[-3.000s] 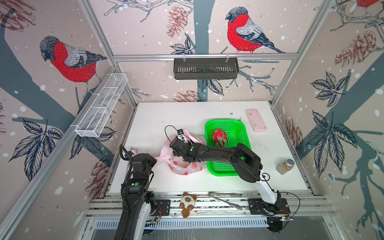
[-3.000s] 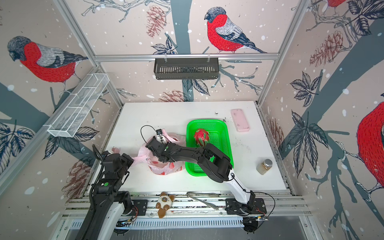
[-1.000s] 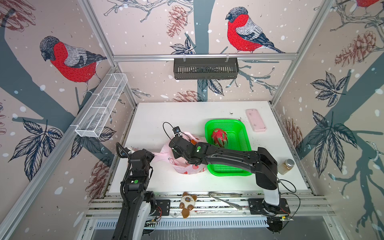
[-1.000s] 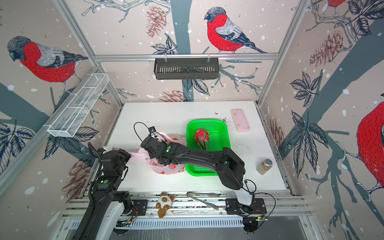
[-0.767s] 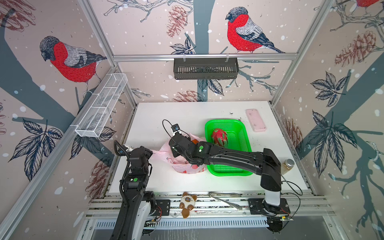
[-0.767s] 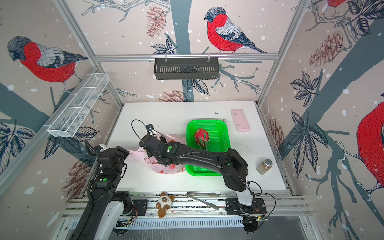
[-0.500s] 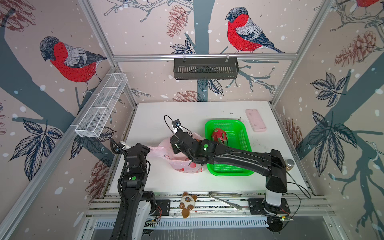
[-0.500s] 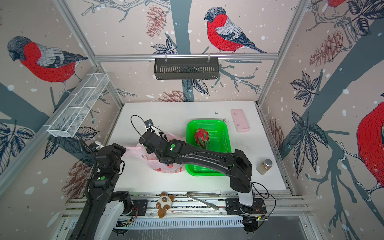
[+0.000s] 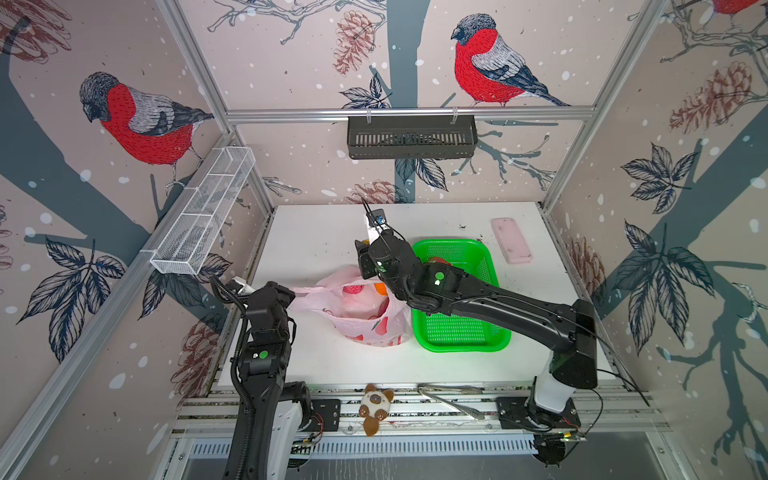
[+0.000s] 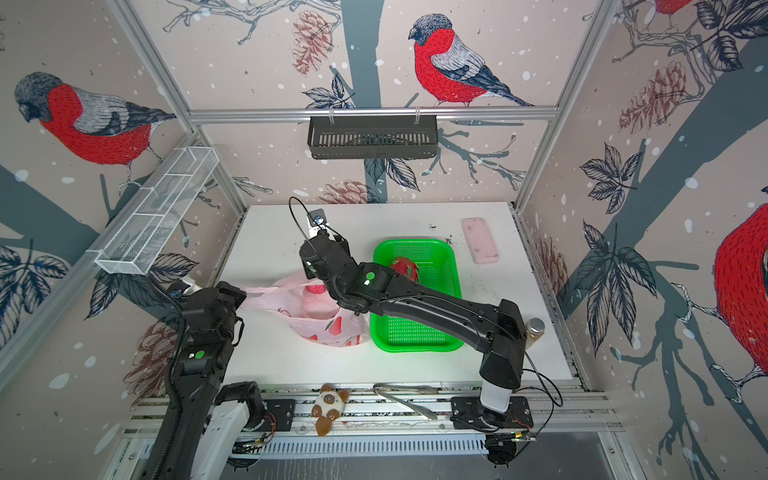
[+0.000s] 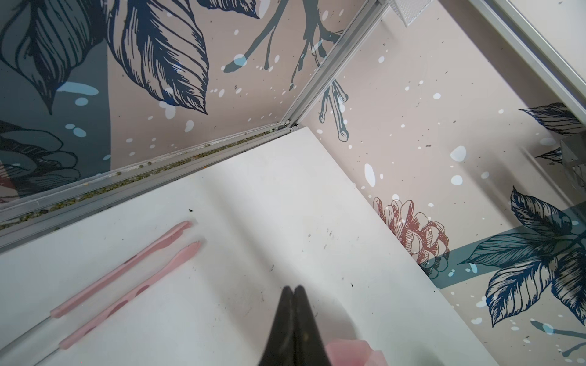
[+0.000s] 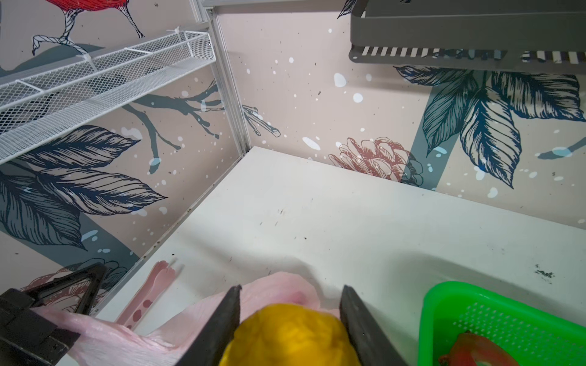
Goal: Untie the knot of the plastic bag and take out the fruit
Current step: 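Lift the yellow lemon up out of the bag with the right gripper, then carry the lemon over the green basket and lower it in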
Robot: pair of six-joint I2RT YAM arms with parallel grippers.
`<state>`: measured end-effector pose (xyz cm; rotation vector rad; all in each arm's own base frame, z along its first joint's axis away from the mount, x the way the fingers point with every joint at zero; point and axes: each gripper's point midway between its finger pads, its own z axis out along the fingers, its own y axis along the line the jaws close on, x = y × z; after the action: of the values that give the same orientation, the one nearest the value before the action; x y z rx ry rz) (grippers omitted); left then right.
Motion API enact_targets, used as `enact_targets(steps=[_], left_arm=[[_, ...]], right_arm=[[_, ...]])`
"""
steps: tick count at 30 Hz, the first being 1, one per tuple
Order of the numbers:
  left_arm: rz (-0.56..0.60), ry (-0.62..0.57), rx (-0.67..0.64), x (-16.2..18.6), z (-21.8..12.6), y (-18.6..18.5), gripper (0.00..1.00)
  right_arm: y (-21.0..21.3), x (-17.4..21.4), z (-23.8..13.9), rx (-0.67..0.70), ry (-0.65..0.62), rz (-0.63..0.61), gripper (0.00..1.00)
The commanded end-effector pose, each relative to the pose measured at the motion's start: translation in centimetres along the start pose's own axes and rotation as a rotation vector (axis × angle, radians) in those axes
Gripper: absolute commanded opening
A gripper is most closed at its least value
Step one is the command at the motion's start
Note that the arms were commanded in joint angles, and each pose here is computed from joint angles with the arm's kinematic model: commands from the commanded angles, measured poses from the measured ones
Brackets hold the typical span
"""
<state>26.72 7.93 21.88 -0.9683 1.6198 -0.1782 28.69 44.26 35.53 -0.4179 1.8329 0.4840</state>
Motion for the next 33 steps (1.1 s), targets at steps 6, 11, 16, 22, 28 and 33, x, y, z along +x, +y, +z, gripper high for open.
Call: enact_targets(steps=[6,11,16,22,28,33], left_arm=[[0.000,-0.015,0.028,-1.0,-0.6,-0.8,0.00],[0.013,-0.010,0.050,-1.4,-1.0,-1.5,0.00],[0.030,0.007,0.079,-1.7,-1.1,-2.5,0.00],[0.058,0.045,0.094,-1.2,-0.5,-3.2,0.00],[0.085,0.080,0.112,-0.7,0.0,-3.8,0.00],[0.099,0.107,0.121,-0.3,0.3,-4.1,0.00]], right_arm=[[-1.9,-3.1,-0.4,0.019,-0.079,0.024,0.26],[-5.4,-2.8,-0.3,0.101,-0.073,0.034,0.26],[-9.9,-1.2,-0.7,0.198,-0.048,0.062,0.25],[-16.0,3.1,-2.2,0.343,0.019,0.114,0.25],[-21.5,10.0,-3.8,0.460,0.119,0.194,0.25],[-24.7,15.0,-4.6,0.533,0.202,0.237,0.25]])
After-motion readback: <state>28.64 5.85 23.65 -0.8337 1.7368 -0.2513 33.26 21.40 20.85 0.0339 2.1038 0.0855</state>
